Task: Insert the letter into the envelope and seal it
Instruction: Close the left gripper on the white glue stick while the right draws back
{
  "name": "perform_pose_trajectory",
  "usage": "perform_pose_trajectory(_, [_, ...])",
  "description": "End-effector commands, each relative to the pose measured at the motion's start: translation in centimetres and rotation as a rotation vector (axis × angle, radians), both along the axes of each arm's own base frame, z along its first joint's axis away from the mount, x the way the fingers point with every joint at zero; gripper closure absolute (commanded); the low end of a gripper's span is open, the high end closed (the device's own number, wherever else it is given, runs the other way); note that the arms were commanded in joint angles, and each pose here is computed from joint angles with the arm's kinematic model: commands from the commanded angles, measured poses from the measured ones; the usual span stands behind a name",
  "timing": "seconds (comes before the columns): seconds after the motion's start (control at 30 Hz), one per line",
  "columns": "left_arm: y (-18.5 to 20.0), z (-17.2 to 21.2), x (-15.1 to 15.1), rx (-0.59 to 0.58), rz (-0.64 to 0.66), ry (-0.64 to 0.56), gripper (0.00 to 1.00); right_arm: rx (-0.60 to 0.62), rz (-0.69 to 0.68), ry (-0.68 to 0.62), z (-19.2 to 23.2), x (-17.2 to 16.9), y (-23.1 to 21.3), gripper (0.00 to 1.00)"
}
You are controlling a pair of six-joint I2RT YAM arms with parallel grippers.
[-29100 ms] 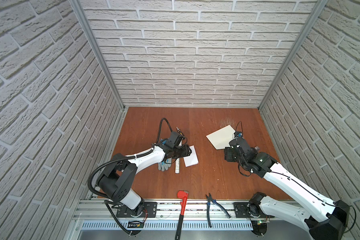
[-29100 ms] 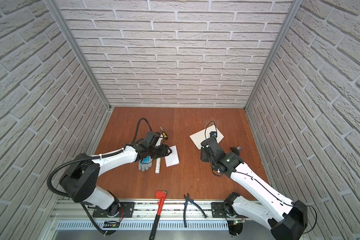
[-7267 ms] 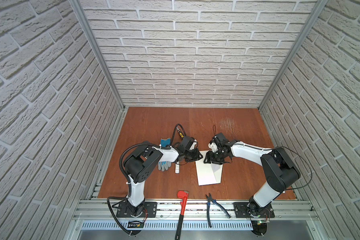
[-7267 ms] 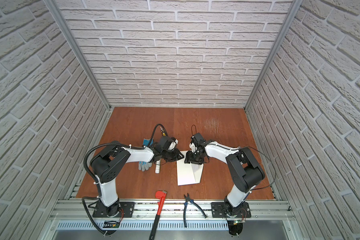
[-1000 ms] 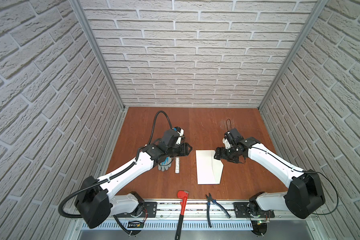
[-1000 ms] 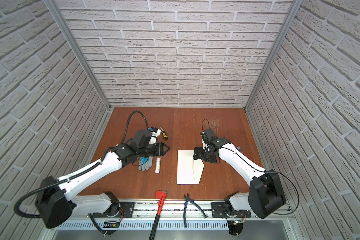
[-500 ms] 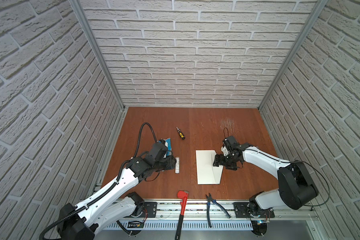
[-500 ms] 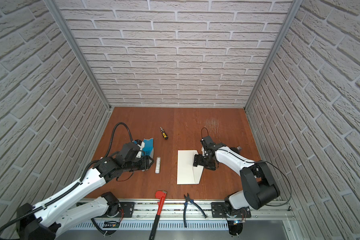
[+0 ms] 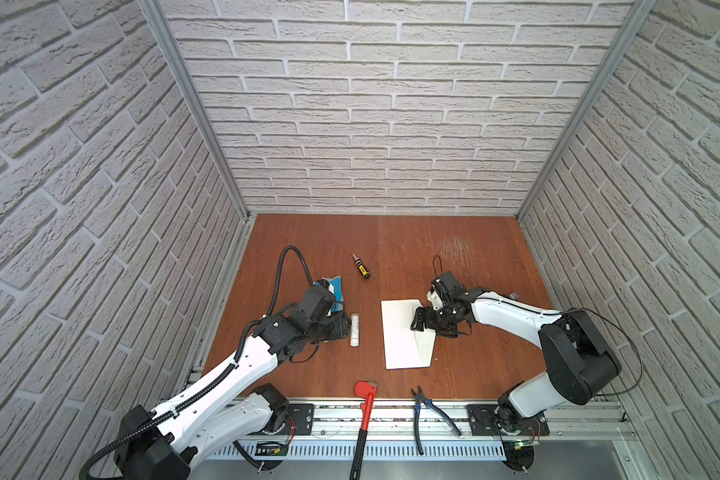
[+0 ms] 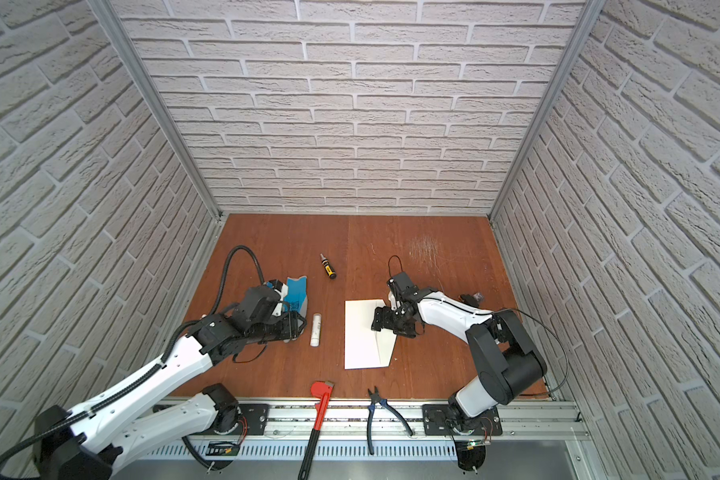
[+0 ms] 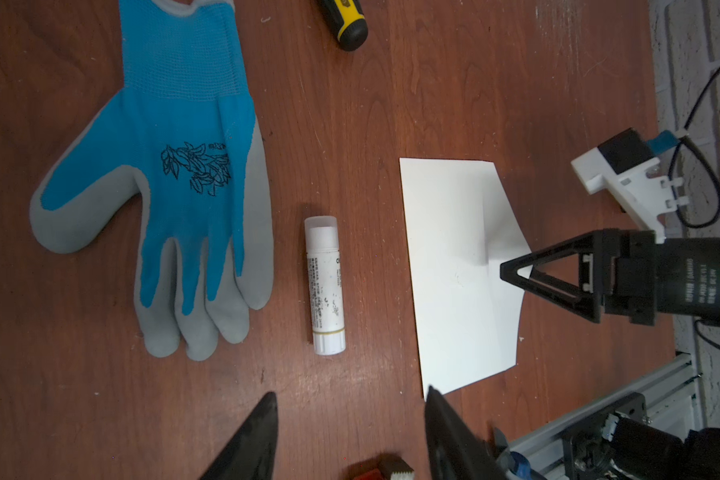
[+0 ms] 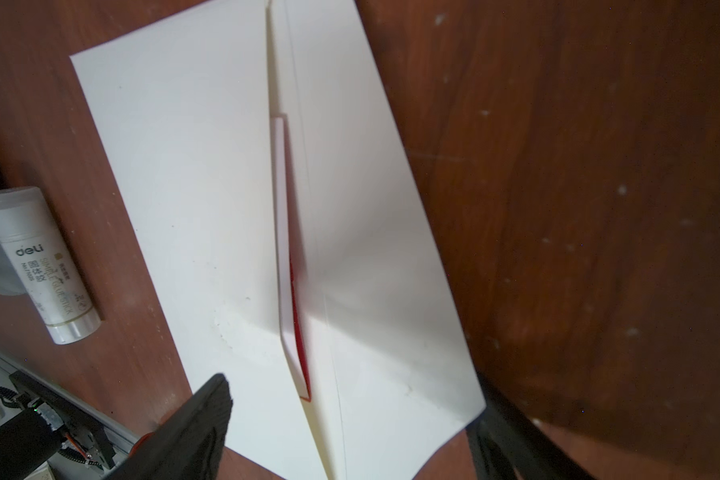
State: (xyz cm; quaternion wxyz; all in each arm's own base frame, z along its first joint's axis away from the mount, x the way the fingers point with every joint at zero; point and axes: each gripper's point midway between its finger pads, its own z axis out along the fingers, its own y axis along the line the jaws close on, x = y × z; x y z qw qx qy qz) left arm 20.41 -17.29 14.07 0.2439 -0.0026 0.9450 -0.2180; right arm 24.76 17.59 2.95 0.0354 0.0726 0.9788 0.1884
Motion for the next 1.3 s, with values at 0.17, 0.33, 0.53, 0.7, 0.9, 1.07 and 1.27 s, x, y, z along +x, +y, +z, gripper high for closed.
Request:
perform_pose_trajectory(0.17, [0.8, -0.8, 0.7, 0.008, 0.042, -0.013, 0.43, -0.031, -0.03, -0.045, 1.8, 0.5, 0.4, 0.12])
perform_pose_trajectory(0.33, [0.9, -2.0, 1.5, 0.051, 0.07, 0.013, 0.43, -0.069, -0.058, -0.185, 7.2, 1.0, -1.2, 0.12])
perform_pose_trajectory(0.53, [-0.1, -4.0, 2.9, 0.184, 0.075, 0.074, 0.44, -0.021, -0.049, -0.395, 13.6, 0.9, -2.1, 0.13])
perform_pose_trajectory(0.7, [-2.1, -5.9, 4.1, 0.263, 0.048, 0.136, 0.44, -0.013, -0.031, -0.465, 15.0, 0.2, -2.7, 0.13])
perform_pose_trajectory(0.9, [-3.5, -7.8, 5.3, 0.352, 0.017, 0.19, 0.43, 0.0, -0.008, -0.473, 14.4, -0.7, -2.8, 0.14])
perform_pose_trajectory(1.07, [-3.2, -9.3, 5.3, 0.443, 0.011, 0.24, 0.43, -0.004, 0.002, -0.447, 13.4, -1.1, -2.8, 0.14])
perform_pose_trajectory(1.27, [-3.8, -10.8, 4.4, 0.447, -0.02, 0.285, 0.44, -0.002, 0.006, -0.428, 12.3, -1.1, -2.6, 0.14])
